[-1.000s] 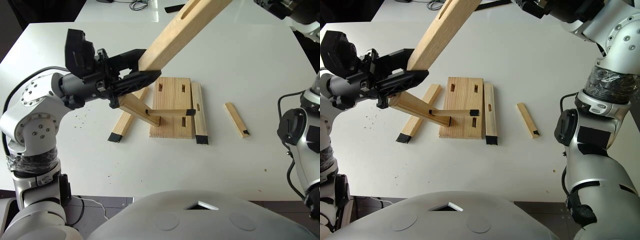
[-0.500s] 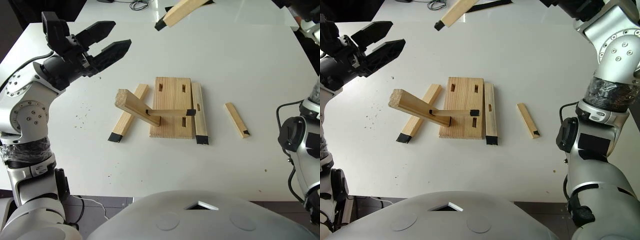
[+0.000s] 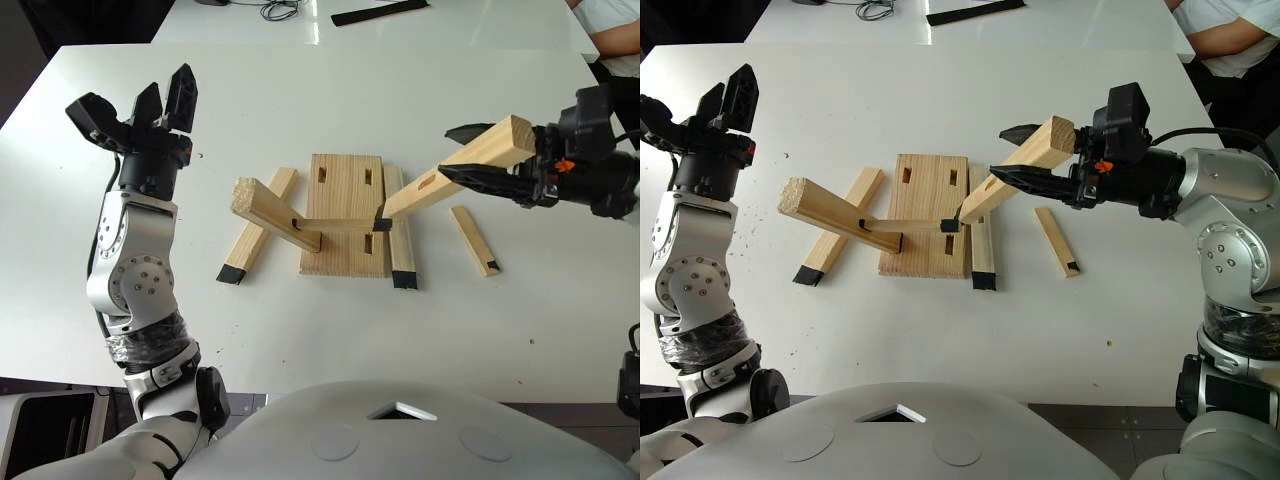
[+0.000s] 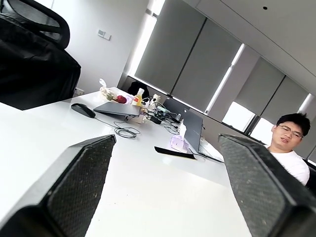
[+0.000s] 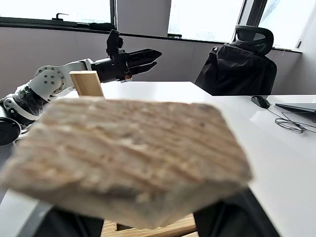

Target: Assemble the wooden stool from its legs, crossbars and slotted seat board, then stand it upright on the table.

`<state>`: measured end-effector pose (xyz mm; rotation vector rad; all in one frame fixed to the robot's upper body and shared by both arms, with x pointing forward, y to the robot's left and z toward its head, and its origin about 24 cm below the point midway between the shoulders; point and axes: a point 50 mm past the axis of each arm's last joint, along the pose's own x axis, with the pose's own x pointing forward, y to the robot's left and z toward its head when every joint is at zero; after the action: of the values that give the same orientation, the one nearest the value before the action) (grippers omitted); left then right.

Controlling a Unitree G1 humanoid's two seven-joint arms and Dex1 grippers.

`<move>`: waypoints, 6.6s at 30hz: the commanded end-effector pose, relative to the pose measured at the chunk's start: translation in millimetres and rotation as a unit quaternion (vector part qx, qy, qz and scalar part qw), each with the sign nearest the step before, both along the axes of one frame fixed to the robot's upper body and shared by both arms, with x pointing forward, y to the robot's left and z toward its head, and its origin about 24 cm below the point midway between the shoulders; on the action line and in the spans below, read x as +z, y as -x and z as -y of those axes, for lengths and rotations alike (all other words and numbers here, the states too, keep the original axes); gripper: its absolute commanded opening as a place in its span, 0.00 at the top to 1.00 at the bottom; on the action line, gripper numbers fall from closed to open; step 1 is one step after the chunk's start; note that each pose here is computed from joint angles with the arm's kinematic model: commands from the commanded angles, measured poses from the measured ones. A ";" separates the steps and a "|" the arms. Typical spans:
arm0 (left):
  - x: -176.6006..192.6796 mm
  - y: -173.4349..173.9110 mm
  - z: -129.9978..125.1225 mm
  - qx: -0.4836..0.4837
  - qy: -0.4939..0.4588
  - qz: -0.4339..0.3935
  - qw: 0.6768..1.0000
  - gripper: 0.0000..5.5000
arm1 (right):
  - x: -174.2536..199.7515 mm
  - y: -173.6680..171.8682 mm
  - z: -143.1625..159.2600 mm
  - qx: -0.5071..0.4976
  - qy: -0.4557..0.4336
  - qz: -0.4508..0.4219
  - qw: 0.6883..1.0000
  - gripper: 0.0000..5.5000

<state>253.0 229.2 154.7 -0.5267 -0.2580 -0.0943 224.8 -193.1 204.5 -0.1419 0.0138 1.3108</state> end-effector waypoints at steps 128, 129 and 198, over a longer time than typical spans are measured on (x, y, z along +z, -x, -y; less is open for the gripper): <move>-84.3 -6.9 73.1 -0.051 -0.167 -0.077 0.982 0.30 | -42.6 -13.6 -87.0 -0.028 0.010 -0.173 0.984 0.33; -82.7 -7.6 70.4 -0.049 -0.169 -0.075 0.982 0.30 | -37.4 -12.7 -83.7 -0.025 -0.002 -0.168 0.985 0.33; -19.9 98.2 57.7 -0.172 -0.183 -0.091 0.964 0.30 | -60.8 20.5 -30.4 -0.235 -0.036 -0.168 0.957 0.33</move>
<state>154.3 164.0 133.0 -0.1999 0.0328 -0.4247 198.1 -160.3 137.5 0.1193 0.3066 0.8349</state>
